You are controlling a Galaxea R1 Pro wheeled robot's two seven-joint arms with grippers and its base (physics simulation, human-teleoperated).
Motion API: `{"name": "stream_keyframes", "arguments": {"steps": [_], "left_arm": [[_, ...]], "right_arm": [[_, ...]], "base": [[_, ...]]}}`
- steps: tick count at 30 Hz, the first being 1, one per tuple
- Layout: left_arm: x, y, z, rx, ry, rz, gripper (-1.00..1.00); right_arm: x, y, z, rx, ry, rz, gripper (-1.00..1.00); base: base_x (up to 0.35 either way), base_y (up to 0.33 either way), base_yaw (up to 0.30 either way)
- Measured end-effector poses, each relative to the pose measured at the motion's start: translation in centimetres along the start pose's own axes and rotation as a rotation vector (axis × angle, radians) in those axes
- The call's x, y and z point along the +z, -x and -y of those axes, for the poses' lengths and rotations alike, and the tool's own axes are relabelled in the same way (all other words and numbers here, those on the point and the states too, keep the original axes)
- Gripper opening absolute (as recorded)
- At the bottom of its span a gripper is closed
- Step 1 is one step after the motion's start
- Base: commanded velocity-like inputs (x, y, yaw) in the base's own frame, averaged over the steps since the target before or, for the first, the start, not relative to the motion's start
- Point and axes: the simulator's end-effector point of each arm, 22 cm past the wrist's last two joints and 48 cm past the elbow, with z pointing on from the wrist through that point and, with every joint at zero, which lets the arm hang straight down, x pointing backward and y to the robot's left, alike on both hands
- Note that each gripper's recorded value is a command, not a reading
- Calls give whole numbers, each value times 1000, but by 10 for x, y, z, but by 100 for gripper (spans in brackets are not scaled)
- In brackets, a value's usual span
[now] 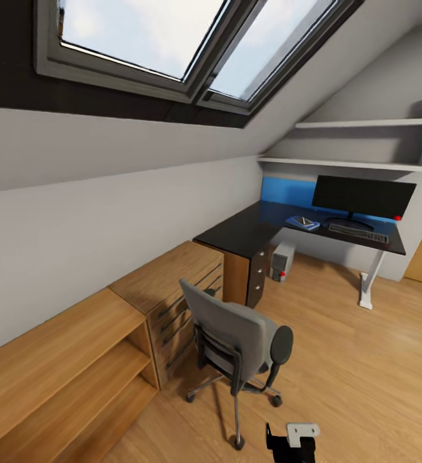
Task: In the bedroom, organize the workspace by keeping the computer under the desk, ensuring the monitor is on the desk, placing the keyboard on the desk next to the monitor, placing the mouse on the desk next to the keyboard, moving the folder from the swivel chair onto the desk next to the mouse, stacking the notebook on top of the folder with the pen on top of the notebook, and positioning the swivel chair next to the desk.
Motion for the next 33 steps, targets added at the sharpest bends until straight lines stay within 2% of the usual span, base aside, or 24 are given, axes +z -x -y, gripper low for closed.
{"name": "stream_keyframes", "arguments": {"steps": [5, 16, 33], "left_arm": [[0, 0, 0, 0, 0, -1, 100], [0, -1, 0, 0, 1, -1, 100], [0, 0, 0, 0, 0, -1, 100]], "right_arm": [[0, 0, 0, 0, 0, 0, 100], [0, 0, 0, -2, 2, 0, 100], [0, 0, 0, -3, 3, 1, 100]], "base": [[5, 53, -272], [61, 272, -276], [2, 63, -286]]}}
